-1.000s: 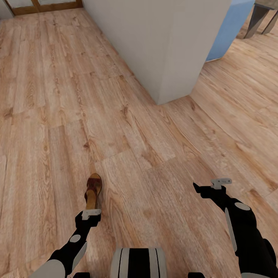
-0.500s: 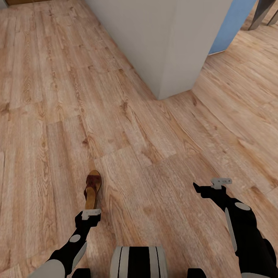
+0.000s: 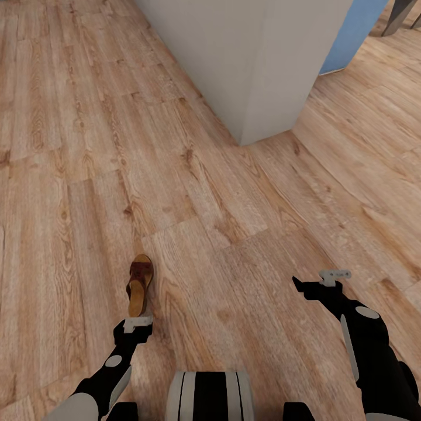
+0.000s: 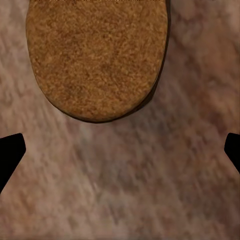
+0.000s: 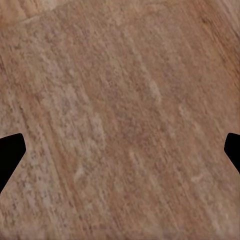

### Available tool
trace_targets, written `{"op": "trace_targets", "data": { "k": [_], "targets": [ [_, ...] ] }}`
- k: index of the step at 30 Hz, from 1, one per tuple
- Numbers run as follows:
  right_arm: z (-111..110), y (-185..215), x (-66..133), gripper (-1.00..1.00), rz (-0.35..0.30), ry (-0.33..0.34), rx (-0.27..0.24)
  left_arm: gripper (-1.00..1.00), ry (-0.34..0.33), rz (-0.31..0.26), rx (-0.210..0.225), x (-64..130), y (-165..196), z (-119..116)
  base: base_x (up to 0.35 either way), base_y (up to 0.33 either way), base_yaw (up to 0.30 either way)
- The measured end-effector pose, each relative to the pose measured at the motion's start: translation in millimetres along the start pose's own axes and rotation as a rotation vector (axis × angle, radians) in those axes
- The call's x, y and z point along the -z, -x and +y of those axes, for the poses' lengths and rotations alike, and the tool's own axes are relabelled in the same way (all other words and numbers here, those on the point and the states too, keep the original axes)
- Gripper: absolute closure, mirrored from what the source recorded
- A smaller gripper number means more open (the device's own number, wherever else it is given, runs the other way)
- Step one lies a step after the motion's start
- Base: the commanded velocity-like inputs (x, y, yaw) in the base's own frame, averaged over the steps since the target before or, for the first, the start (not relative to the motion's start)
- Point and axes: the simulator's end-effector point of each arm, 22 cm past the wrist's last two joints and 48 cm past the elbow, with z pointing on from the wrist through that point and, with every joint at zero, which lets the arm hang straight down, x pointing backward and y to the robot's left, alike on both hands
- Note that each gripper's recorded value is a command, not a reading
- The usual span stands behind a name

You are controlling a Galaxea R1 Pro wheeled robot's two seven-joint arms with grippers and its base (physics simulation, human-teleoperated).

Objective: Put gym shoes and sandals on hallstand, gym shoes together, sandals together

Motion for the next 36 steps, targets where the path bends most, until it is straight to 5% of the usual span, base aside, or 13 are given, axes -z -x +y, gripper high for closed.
{"op": "trace_targets", "data": {
  "k": [36],
  "targets": [
    [-0.2,0.6,0.3,-1.00,-0.001,-0.001,0.000,-1.00,-0.001,0.000,0.001,0.1,0.2,-1.1,0.053,0.021,0.000]
  ]
}}
